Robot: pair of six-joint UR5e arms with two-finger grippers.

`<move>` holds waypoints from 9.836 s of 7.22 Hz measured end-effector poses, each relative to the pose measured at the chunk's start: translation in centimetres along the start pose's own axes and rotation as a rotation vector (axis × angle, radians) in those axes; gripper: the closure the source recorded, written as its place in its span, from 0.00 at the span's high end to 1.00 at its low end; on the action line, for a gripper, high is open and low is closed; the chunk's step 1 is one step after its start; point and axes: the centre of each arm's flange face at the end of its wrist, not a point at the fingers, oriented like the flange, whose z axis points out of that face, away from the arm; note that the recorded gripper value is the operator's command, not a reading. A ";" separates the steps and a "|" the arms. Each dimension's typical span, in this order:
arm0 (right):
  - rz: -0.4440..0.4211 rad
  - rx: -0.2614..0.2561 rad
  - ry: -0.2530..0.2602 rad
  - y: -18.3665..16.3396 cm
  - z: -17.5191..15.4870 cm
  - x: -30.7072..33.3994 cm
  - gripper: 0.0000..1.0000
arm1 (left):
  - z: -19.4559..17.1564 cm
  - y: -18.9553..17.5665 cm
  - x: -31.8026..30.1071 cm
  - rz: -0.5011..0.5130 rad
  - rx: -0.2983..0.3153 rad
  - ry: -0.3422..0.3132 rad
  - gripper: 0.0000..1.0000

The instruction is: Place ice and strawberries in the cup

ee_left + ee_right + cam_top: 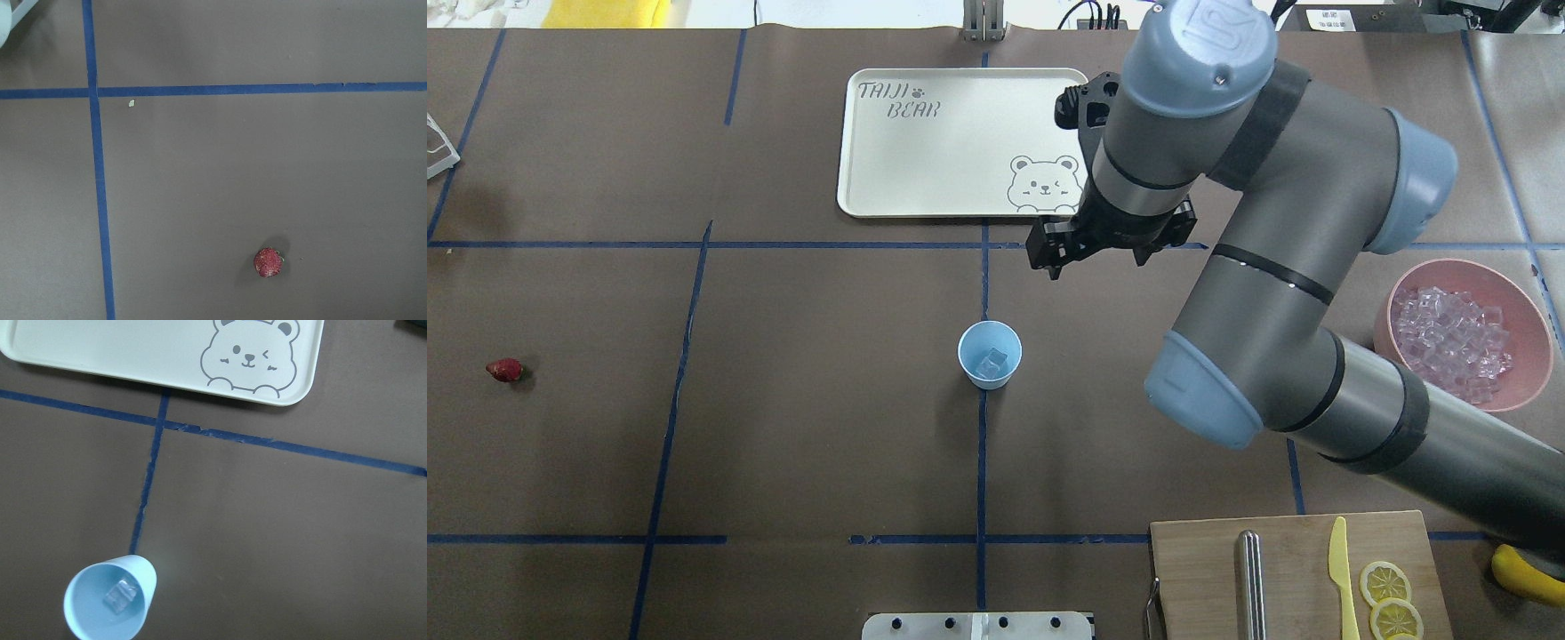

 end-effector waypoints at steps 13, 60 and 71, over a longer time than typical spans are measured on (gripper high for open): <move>-0.080 0.004 0.012 -3.3 -4.1 14.7 1.00 | 16.8 5.1 6.7 -0.067 0.187 -0.037 0.91; -0.092 -0.036 -0.043 4.9 -3.7 59.9 1.00 | 9.9 2.5 67.8 -0.106 0.104 0.029 0.83; -0.081 -0.035 -0.043 5.3 -3.7 60.5 1.00 | 5.4 0.4 61.5 -0.034 0.149 -0.014 1.00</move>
